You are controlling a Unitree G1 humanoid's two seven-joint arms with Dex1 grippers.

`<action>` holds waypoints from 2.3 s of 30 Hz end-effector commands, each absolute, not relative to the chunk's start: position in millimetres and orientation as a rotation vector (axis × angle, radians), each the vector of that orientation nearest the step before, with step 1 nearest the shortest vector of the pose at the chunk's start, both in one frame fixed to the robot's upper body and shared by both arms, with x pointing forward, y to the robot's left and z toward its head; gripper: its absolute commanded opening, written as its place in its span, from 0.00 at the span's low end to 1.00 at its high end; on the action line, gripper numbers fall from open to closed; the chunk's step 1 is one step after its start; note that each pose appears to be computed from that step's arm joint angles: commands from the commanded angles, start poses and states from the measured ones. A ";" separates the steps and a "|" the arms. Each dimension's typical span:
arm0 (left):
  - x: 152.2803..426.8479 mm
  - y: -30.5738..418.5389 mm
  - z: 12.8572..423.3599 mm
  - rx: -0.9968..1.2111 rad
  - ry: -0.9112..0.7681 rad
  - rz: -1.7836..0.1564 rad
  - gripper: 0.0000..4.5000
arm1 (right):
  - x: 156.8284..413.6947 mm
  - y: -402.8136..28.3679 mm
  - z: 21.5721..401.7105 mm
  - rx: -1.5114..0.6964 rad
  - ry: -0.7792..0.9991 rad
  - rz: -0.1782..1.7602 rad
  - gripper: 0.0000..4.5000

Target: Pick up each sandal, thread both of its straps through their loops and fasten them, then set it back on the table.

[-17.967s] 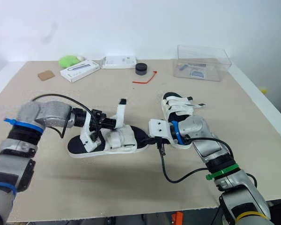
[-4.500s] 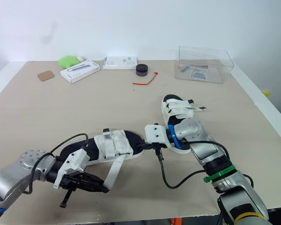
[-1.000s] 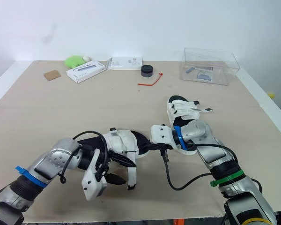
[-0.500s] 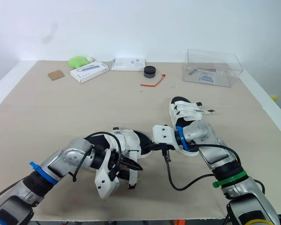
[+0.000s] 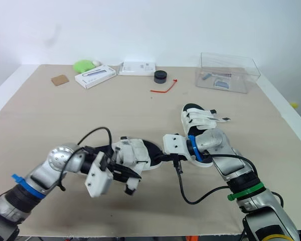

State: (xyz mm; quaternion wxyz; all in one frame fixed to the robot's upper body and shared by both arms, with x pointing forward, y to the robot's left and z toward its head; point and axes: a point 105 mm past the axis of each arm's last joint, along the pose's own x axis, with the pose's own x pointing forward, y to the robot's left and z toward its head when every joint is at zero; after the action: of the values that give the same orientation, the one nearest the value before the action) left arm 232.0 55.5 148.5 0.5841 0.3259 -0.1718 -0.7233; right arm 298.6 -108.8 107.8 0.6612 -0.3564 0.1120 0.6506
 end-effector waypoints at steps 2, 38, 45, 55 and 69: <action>224.2 51.4 170.8 0.503 -0.293 -1.709 0.04 | 296.8 -122.9 80.6 -0.813 0.400 1.465 0.00; 333.5 62.9 144.2 0.043 0.309 -1.367 0.04 | 303.8 -124.0 83.8 -0.831 0.371 1.433 0.00; 350.4 73.4 138.8 0.090 0.284 -1.280 0.77 | 305.8 -124.3 85.9 -0.837 0.370 1.436 0.00; 389.6 99.5 165.5 0.197 0.116 -1.100 0.99 | 311.2 -120.4 86.5 -0.841 0.356 1.441 0.00; 345.0 46.5 181.9 -0.048 0.109 -1.468 0.84 | 314.5 -121.6 87.4 -0.850 0.348 1.429 0.00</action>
State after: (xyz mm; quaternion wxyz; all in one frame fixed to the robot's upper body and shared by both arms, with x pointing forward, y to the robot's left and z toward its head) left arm 347.2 50.1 182.5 0.7490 -0.0149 0.0423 -0.6611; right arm 309.4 -100.9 109.4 0.6507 -0.3653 0.0923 0.6593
